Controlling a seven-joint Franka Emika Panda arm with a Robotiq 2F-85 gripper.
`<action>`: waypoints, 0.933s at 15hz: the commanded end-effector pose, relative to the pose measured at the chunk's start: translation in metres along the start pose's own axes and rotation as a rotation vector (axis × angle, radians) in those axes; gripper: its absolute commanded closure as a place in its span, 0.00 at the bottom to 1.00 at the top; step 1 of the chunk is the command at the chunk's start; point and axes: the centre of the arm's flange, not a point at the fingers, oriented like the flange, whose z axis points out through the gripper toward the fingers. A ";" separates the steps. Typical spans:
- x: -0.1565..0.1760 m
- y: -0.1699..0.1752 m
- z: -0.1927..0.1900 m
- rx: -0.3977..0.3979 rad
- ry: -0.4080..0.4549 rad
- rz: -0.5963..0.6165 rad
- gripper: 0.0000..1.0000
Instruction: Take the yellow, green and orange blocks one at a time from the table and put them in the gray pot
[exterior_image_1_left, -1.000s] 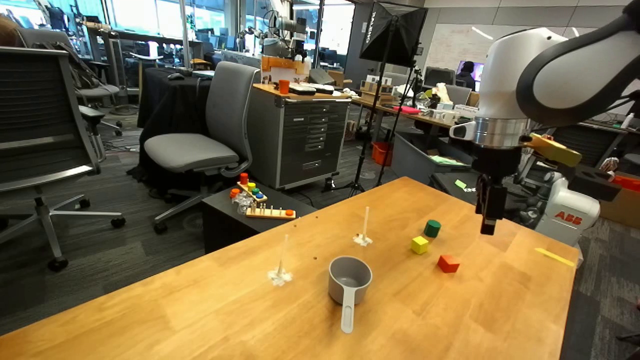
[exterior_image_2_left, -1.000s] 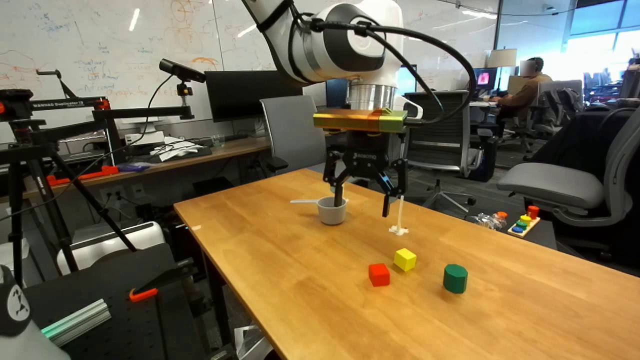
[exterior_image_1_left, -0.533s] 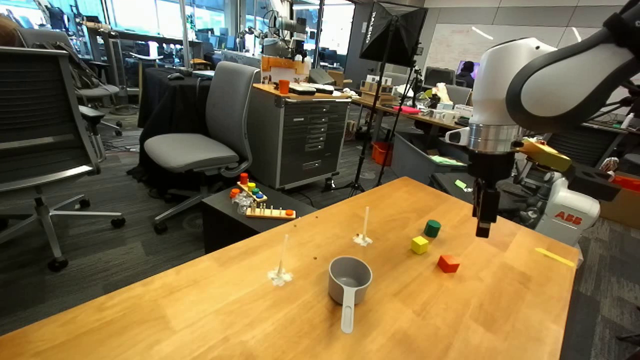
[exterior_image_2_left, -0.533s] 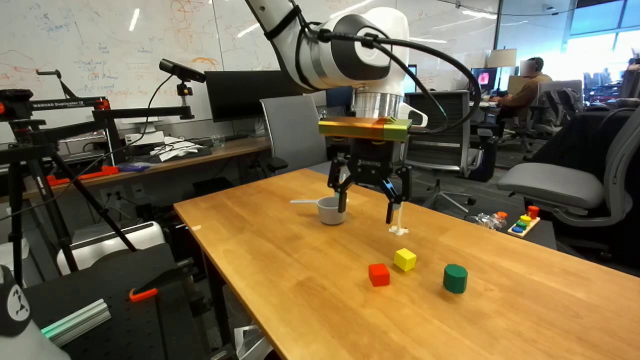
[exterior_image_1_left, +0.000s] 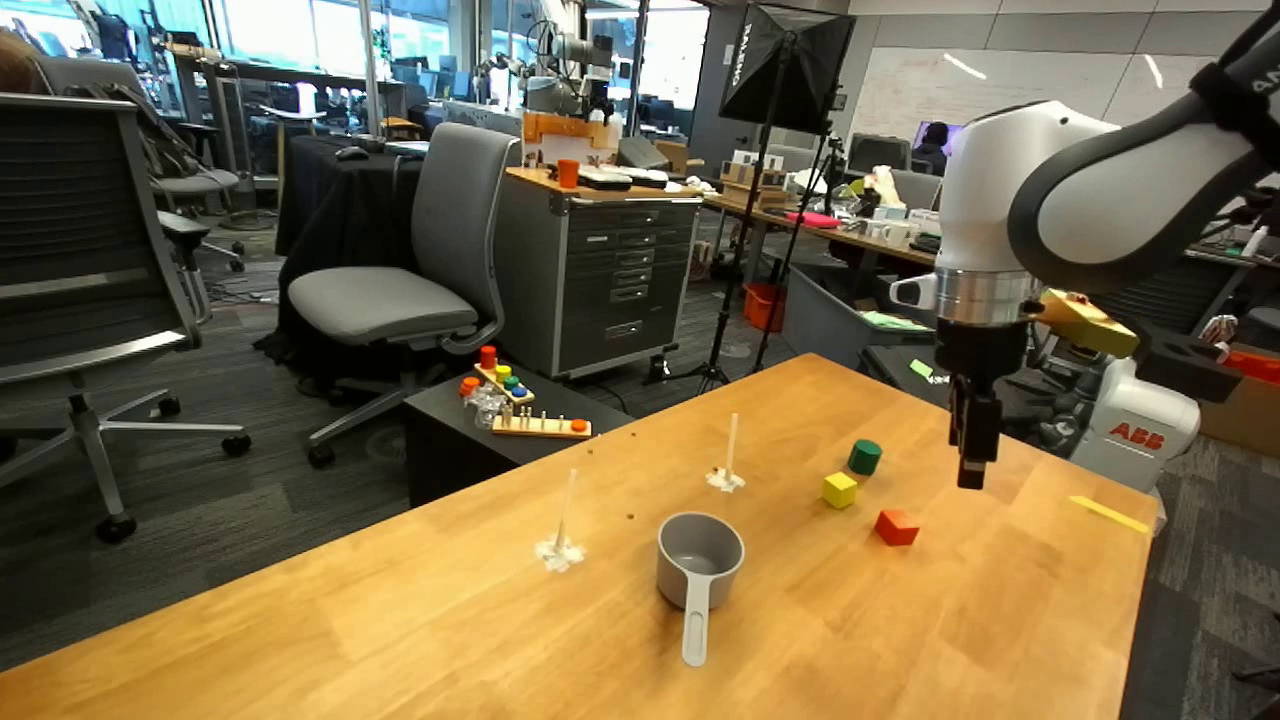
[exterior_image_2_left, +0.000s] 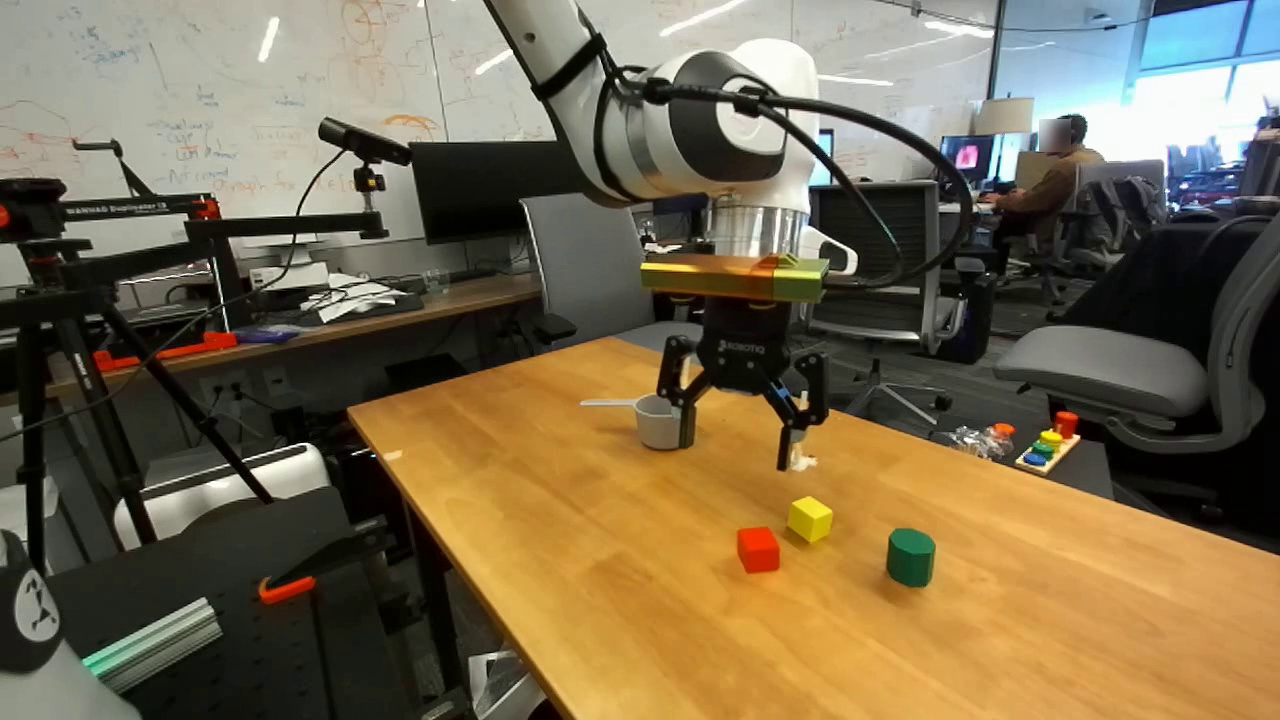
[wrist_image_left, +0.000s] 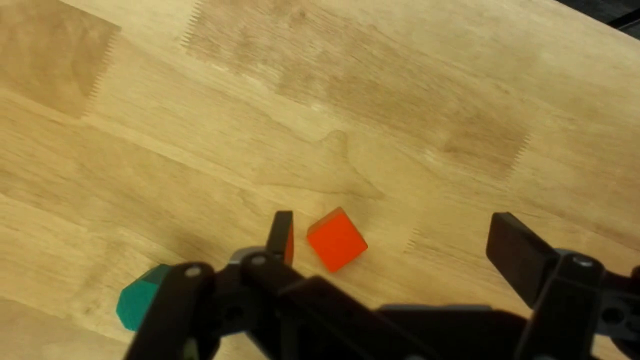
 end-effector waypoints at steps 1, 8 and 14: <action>0.008 0.010 0.019 -0.045 -0.023 -0.008 0.00; 0.011 0.017 0.054 -0.059 -0.155 -0.159 0.00; 0.011 0.007 0.053 -0.005 -0.250 -0.356 0.00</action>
